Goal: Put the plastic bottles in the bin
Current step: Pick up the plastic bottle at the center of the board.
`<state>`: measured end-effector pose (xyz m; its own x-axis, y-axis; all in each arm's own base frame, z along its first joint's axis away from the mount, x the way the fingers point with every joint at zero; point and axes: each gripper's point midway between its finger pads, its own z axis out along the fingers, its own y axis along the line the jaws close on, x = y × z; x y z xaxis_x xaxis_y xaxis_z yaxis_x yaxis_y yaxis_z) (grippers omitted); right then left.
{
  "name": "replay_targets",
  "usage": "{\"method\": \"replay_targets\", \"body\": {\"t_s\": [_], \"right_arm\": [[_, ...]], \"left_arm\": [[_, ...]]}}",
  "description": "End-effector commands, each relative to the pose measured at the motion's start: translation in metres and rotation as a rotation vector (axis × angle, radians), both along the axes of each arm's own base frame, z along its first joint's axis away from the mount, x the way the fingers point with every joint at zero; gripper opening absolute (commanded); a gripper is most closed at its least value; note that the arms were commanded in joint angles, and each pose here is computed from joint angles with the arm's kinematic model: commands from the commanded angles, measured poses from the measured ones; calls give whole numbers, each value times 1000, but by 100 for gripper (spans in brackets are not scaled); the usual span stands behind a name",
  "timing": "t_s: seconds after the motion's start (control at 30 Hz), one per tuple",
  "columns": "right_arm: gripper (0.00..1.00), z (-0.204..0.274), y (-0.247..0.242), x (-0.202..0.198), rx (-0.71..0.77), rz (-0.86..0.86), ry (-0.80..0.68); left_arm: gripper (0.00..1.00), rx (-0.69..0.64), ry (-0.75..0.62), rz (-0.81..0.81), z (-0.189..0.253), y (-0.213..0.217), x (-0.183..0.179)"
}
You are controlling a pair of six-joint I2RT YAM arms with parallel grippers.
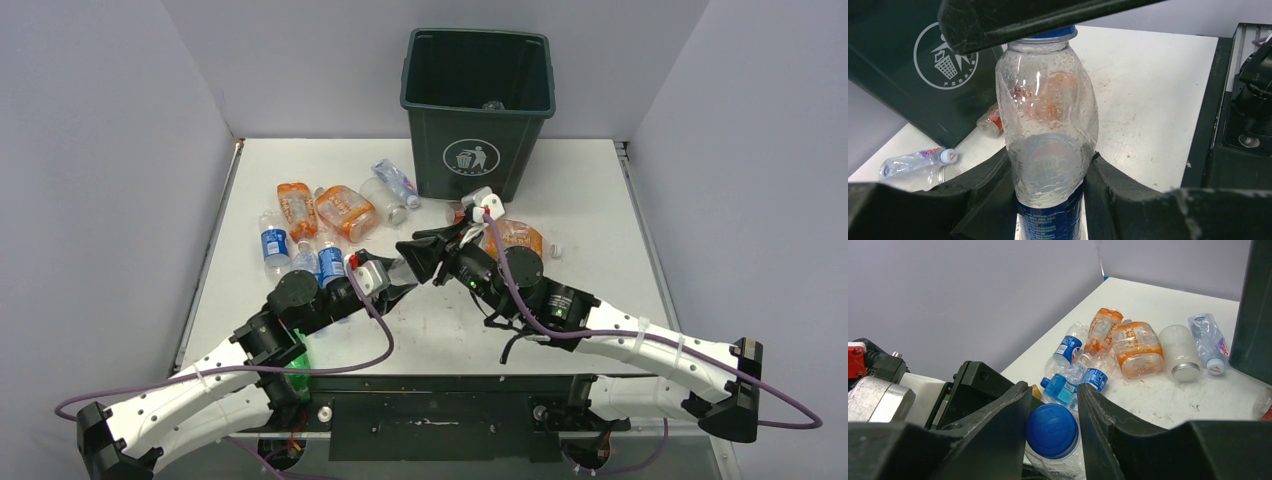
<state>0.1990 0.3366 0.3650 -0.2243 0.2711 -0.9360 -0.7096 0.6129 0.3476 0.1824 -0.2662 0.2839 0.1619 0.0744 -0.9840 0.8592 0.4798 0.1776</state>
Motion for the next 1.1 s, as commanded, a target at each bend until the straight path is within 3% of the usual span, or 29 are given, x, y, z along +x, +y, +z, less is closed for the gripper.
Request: {"method": "replay_targets", "body": {"t_s": [0.0, 0.1, 0.17, 0.23, 0.33, 0.43, 0.5, 0.57, 0.63, 0.67, 0.87, 0.97, 1.07], "right_arm": [[44, -14, -4, 12, -59, -57, 26], [73, -20, -3, 12, -70, -53, 42], [74, -22, -4, 12, -67, -61, 47], [65, -24, -6, 13, -64, -68, 48], [43, -23, -10, 14, -48, -87, 46], [11, -19, -12, 14, -33, -90, 38], [5, -18, -13, 14, -27, -96, 40], [5, -16, -14, 14, -18, -96, 35], [5, -8, -20, 15, -4, -114, 19], [5, -1, -24, 17, 1, -131, 3], [5, 90, -80, 40, 61, -369, -147], [5, 136, -124, 61, 105, -583, -225], [5, 177, -176, 84, 249, -817, -293]], "left_arm": [[0, -101, -64, -2, 34, 0, -2], [0, -103, -65, -2, 34, 1, -2], [0, -104, -65, -4, 34, 1, -3], [0, -105, -66, -5, 35, 1, -3], [0, -105, -66, -8, 35, 0, -4], [0, -105, -66, -11, 35, 0, -4], [2, -108, -65, -12, 35, 0, -5], [26, -111, -59, -14, 35, 0, -5], [69, -124, -55, -16, 36, 0, -6], [98, -132, -54, -18, 38, 1, -7], [96, -170, -61, 41, 44, 9, -1], [96, -176, -64, 105, 45, 17, 8], [96, -172, -73, 138, 44, 21, 12]]}}
